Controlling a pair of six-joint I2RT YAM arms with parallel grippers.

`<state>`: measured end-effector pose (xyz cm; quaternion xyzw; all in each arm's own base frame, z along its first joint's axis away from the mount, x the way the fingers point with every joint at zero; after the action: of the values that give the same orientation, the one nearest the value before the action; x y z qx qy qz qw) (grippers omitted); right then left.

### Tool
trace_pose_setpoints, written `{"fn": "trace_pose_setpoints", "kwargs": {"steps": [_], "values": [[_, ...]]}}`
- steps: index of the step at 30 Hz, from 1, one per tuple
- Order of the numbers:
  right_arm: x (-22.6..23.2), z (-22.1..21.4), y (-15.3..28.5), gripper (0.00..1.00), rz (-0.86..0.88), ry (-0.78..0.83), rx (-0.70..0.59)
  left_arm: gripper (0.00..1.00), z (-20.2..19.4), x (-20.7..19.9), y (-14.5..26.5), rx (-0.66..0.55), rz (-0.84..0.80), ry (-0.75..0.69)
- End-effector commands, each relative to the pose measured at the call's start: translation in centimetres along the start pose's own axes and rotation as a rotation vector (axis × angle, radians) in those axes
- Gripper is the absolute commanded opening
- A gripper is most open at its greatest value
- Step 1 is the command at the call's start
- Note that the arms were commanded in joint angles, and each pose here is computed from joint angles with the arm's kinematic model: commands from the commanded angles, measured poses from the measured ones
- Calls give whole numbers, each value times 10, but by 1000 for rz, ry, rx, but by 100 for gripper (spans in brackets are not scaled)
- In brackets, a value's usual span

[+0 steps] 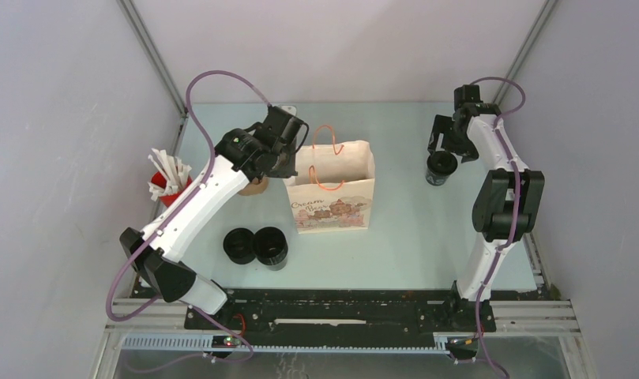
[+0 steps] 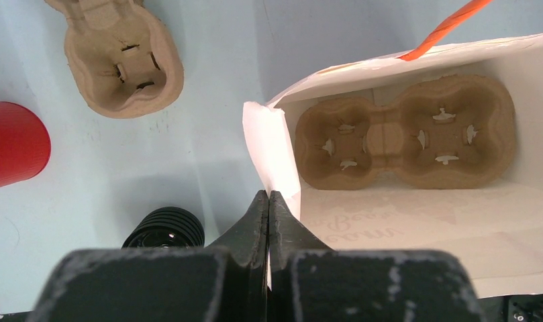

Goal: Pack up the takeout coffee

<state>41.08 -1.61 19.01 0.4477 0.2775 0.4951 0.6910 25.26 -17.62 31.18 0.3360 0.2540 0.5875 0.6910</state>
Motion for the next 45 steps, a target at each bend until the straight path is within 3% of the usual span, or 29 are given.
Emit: {"fn": "trace_pose_setpoints", "kwargs": {"steps": [1,37,41,45], "values": [[2,13,16,99,24,18,-68,0,8,-2,6,-27,-21,5],[10,3,-6,87,-12,59,0,0,5,0,2,-15,-8,0],[9,3,-7,80,-40,63,-4,0,4,-1,1,-13,-6,-2],[9,6,1,61,-38,55,-27,0,8,2,1,-26,23,-7]]}}
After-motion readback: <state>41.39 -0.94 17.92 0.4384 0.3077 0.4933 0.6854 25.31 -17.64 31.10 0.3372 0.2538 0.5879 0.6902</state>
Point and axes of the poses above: each gripper's point midway between its finger pads, its own y axis back along the fingers, its own x axis along the line the jaws close on, z = x × y, the point moved 7 cm from there along y, back along the fingers, and after that the axes turned 6 degrees about -y, right-handed, at the moved point
